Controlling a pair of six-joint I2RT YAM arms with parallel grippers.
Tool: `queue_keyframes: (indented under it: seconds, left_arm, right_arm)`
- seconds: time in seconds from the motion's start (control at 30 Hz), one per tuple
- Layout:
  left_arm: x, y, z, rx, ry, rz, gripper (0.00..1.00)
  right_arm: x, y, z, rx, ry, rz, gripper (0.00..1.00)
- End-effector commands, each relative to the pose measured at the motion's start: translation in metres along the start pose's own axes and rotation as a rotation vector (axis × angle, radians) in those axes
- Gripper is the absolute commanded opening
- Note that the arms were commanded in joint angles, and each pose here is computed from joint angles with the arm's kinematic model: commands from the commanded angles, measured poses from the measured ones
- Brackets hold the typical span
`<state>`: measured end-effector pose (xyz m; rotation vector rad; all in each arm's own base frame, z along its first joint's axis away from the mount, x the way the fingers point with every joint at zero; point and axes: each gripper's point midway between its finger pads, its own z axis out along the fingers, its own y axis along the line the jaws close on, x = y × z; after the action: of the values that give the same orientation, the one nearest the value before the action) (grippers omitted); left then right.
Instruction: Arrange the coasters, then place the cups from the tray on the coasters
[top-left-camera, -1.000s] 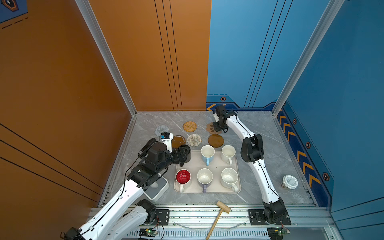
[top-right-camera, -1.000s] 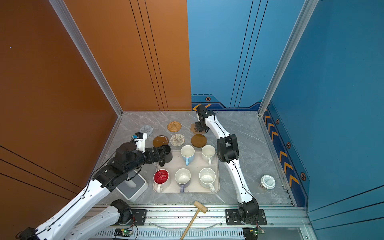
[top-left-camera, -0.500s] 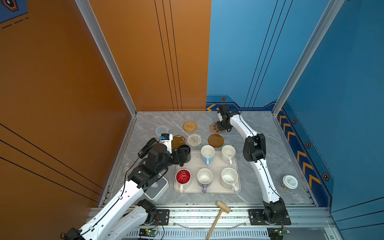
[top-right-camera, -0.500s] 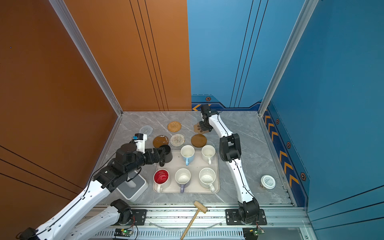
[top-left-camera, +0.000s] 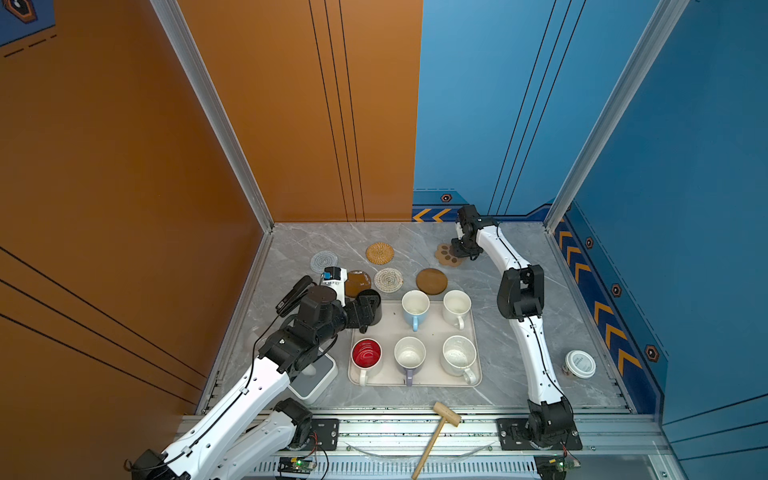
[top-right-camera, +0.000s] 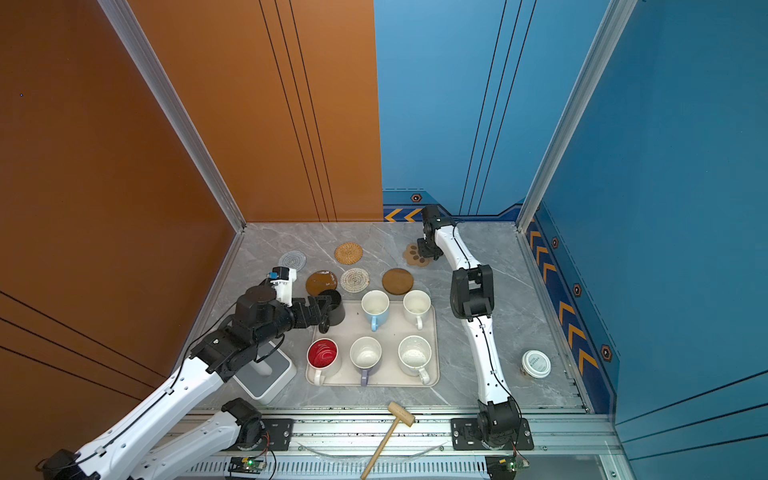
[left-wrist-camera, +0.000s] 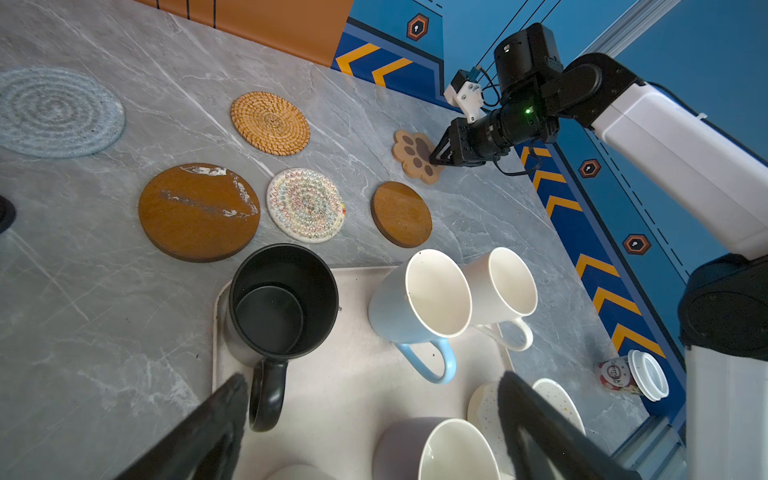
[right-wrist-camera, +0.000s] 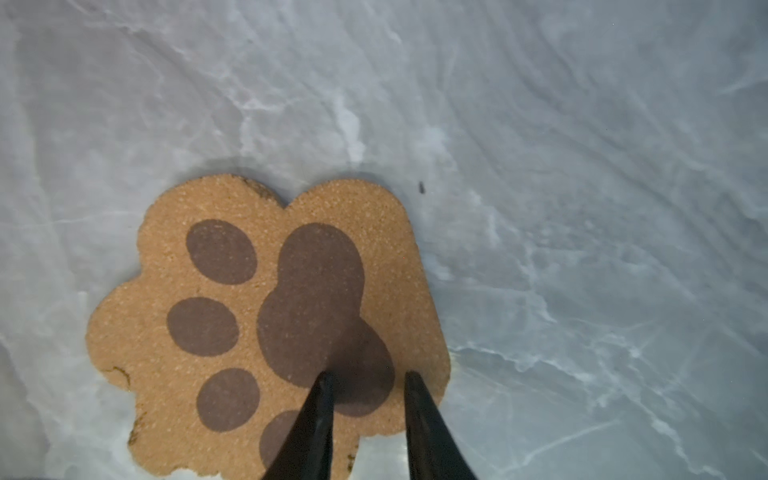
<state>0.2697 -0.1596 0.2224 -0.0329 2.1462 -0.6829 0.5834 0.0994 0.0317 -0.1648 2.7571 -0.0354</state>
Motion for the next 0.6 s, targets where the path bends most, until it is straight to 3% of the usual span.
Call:
queue_keyframes:
  seconds: [0.0, 0.57]
  left_arm:
    - [-0.010, -0.008, 0.000, 0.016, -0.022, 0.013, 0.94]
    - [-0.007, -0.016, 0.002, 0.056, 0.001, 0.025, 0.95]
  right_arm:
    - [0.052, -0.036, 0.016, 0.102, 0.183, 0.033, 0.26]
    - [0.118, -0.069, -0.008, 0.167, 0.336, 0.114, 0.21]
